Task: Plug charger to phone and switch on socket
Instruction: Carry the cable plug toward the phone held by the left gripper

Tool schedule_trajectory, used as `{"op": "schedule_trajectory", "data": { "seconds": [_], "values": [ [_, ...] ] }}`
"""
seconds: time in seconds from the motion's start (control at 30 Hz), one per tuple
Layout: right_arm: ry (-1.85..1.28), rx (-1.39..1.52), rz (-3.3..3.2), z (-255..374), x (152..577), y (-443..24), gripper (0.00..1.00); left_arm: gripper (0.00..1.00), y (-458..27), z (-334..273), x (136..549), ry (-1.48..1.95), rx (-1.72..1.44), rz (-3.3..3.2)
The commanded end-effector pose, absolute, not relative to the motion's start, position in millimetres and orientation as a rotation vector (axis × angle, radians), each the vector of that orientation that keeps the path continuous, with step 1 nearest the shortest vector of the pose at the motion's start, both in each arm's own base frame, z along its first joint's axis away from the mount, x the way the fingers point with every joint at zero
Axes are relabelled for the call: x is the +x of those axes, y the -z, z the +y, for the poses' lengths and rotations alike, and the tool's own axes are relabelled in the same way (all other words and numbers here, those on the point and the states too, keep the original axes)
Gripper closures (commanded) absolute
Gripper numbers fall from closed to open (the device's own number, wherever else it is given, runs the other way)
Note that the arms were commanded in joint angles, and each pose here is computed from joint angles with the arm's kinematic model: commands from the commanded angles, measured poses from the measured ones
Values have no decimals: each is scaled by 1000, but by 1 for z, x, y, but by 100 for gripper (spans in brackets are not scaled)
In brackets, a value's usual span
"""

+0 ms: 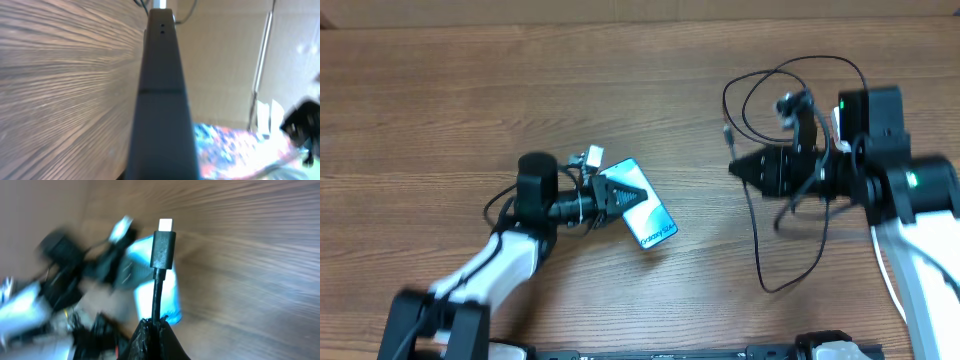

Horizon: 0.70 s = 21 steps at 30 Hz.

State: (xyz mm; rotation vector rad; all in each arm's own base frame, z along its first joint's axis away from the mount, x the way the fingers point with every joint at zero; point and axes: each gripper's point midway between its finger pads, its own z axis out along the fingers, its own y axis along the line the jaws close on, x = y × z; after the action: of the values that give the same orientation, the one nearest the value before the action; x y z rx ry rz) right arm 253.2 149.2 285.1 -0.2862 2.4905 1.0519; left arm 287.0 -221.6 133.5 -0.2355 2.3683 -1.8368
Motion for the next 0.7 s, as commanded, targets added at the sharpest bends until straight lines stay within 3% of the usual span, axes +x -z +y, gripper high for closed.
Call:
{"op": "schedule_trajectory", "data": {
  "seconds": [0.0,0.23,0.4,0.67],
  "values": [
    [-1072,-483,2424,162,215,-296,96,96,-160,-236,288,2043,26,2324],
    [-987,-472,2481,163,172,-272,96,96,-176,-243,306,2086,143,2266],
    [-1058,-343,2540,172,165,-238,96,96,-191,-244,310,2097,166,2217],
    [-1011,-438,2555,196,161,-198,96,96,-193,-245,314,2094,138,2210]
  ]
}}
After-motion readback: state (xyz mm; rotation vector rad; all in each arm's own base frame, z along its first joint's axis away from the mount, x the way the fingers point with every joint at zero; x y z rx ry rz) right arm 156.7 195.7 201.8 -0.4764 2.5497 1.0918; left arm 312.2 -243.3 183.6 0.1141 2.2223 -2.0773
